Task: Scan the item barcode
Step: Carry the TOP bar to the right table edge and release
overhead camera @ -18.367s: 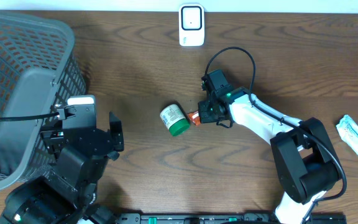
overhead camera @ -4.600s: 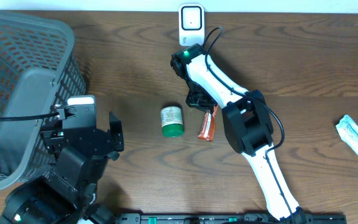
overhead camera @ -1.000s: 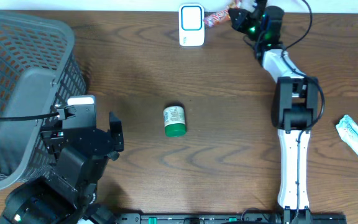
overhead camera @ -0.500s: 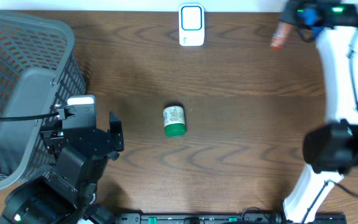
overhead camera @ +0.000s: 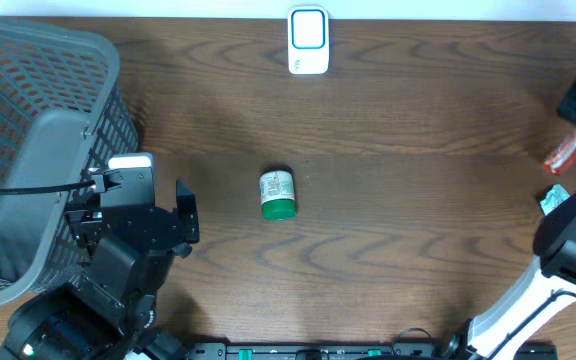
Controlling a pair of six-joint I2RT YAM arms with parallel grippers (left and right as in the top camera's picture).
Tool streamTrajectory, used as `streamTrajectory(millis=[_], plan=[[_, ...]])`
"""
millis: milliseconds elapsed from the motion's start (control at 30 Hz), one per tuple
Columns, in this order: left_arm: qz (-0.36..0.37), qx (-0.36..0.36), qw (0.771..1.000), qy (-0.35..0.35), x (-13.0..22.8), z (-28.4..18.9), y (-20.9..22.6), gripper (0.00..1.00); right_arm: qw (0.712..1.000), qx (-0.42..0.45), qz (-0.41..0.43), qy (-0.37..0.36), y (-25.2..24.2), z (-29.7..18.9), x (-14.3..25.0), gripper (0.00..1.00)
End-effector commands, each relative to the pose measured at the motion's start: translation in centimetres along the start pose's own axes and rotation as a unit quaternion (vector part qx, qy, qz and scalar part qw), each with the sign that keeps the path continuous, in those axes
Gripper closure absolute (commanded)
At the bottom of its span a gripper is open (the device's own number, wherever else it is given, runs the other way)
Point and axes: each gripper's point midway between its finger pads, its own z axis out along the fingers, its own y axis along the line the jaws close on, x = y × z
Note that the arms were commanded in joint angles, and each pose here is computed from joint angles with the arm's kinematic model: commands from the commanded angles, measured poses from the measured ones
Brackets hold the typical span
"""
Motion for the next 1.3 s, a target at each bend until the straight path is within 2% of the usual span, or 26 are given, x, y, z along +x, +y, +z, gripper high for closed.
streamTrajectory(millis=[0, 233, 367, 400, 433, 500, 600, 633, 667, 800, 933, 1100, 1267], plan=[[-0.005, -0.006, 1.000, -0.005, -0.2, -0.2, 0.4, 0.02, 0.998, 0.026, 0.049, 0.017, -2.9, 3.8, 1.4, 0.99], [-0.005, -0.006, 1.000, -0.005, -0.2, -0.2, 0.4, 0.02, 0.995, -0.002, 0.094, 0.024, -4.5, 9.3, 4.0, 0.99], [-0.005, -0.006, 1.000, -0.005, -0.2, -0.2, 0.4, 0.02, 0.994, -0.004, 0.113, 0.006, -5.6, 10.3, 3.6, 0.98], [-0.005, -0.006, 1.000, -0.005, -0.2, -0.2, 0.4, 0.02, 0.993, -0.009, 0.116, 0.001, -5.7, 10.1, 3.1, 0.92], [-0.005, -0.006, 1.000, -0.005, -0.2, -0.2, 0.4, 0.02, 0.993, -0.010, 0.119, -0.002, -5.8, 9.9, 2.8, 0.82], [-0.005, -0.006, 1.000, -0.005, -0.2, -0.2, 0.4, 0.02, 0.993, -0.012, 0.116, -0.011, -6.1, 9.1, 1.8, 0.50], [-0.005, -0.006, 1.000, -0.005, -0.2, -0.2, 0.4, 0.02, 0.992, -0.019, 0.121, -0.031, -6.3, 7.4, 0.1, 0.24], [-0.005, -0.006, 1.000, -0.005, -0.2, -0.2, 0.4, 0.02, 0.992, -0.023, 0.121, -0.035, -6.2, 6.8, -0.3, 0.10], [-0.005, -0.006, 1.000, -0.005, -0.2, -0.2, 0.4, 0.02, 0.991, -0.037, 0.122, -0.040, -6.0, 5.9, -0.9, 0.02], [-0.005, -0.006, 1.000, -0.005, -0.2, -0.2, 0.4, 0.02, 0.984, -0.125, 0.115, -0.046, -3.2, 2.4, -2.1, 0.01], [-0.005, -0.006, 1.000, -0.005, -0.2, -0.2, 0.4, 0.02, 0.967, -0.229, 0.110, -0.018, 1.2, -1.5, -1.0, 0.01], [-0.005, -0.006, 1.000, -0.005, -0.2, -0.2, 0.4, 0.02, 0.947, -0.311, 0.069, 0.051, 7.7, -5.1, 2.8, 0.01], [-0.005, -0.006, 1.000, -0.005, -0.2, -0.2, 0.4, 0.02, 0.939, -0.323, 0.025, 0.116, 13.6, -7.9, 7.6, 0.01]])
